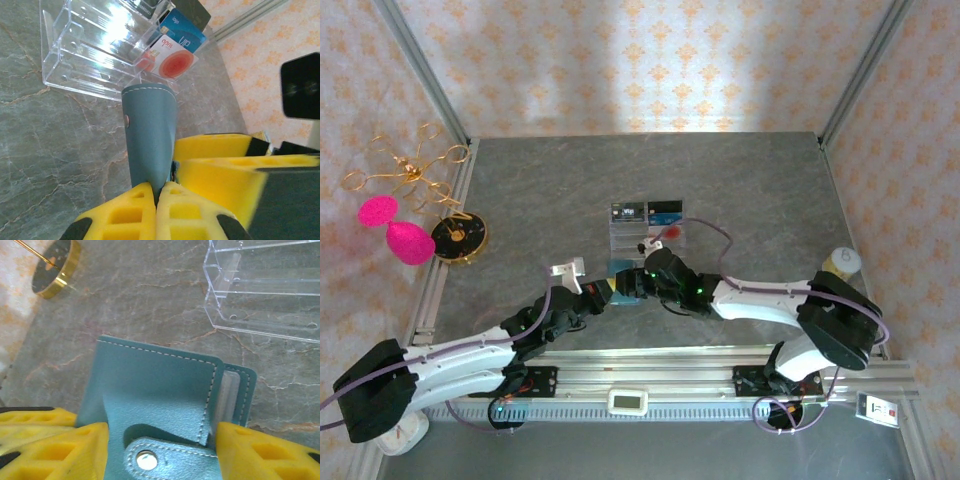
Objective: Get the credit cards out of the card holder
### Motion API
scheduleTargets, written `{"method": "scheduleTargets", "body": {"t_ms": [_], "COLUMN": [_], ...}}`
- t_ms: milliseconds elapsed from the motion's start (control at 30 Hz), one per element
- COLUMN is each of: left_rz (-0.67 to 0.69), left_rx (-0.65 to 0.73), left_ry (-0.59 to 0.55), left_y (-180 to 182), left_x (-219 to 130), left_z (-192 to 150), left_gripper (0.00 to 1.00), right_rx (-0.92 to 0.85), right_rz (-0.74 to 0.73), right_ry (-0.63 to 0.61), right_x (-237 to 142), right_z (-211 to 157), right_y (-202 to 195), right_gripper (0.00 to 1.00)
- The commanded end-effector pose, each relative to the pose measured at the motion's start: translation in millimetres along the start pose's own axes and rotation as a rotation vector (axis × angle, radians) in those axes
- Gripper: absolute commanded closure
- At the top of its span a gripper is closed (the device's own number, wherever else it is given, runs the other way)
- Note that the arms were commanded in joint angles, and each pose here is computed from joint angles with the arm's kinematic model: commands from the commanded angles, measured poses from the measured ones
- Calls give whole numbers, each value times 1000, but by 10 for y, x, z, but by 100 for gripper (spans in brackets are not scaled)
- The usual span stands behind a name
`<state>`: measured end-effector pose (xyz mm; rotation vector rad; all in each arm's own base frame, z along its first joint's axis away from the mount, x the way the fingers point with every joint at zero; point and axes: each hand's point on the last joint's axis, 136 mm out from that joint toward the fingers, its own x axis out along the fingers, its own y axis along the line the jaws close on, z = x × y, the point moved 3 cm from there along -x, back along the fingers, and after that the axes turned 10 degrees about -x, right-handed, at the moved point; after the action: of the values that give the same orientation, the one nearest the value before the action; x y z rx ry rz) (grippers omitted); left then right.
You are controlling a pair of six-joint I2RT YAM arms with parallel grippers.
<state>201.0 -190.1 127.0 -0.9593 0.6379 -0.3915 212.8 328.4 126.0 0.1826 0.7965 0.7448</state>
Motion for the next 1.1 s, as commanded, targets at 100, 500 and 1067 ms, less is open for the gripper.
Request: {"method": "scheduleTargets", "body": {"t_ms": [100, 500, 1067], "left_rz": [-156, -74, -9], "left_rx": [-42, -40, -78], "left_ry": [-57, -41, 134], "left_y": [-402, -219, 215], "left_x": [-53, -19, 163], "left_z": [154, 98, -334], "left_gripper": [100, 100, 99], "right_rx": [-40, -28, 87], "right_rz": [-77, -184, -119], "right_ry": [48, 1, -42], "right_x": [136, -3, -402], "right_z": [-73, -88, -280], "right_y": [-60, -268, -530], "right_gripper": [49, 100, 100]}}
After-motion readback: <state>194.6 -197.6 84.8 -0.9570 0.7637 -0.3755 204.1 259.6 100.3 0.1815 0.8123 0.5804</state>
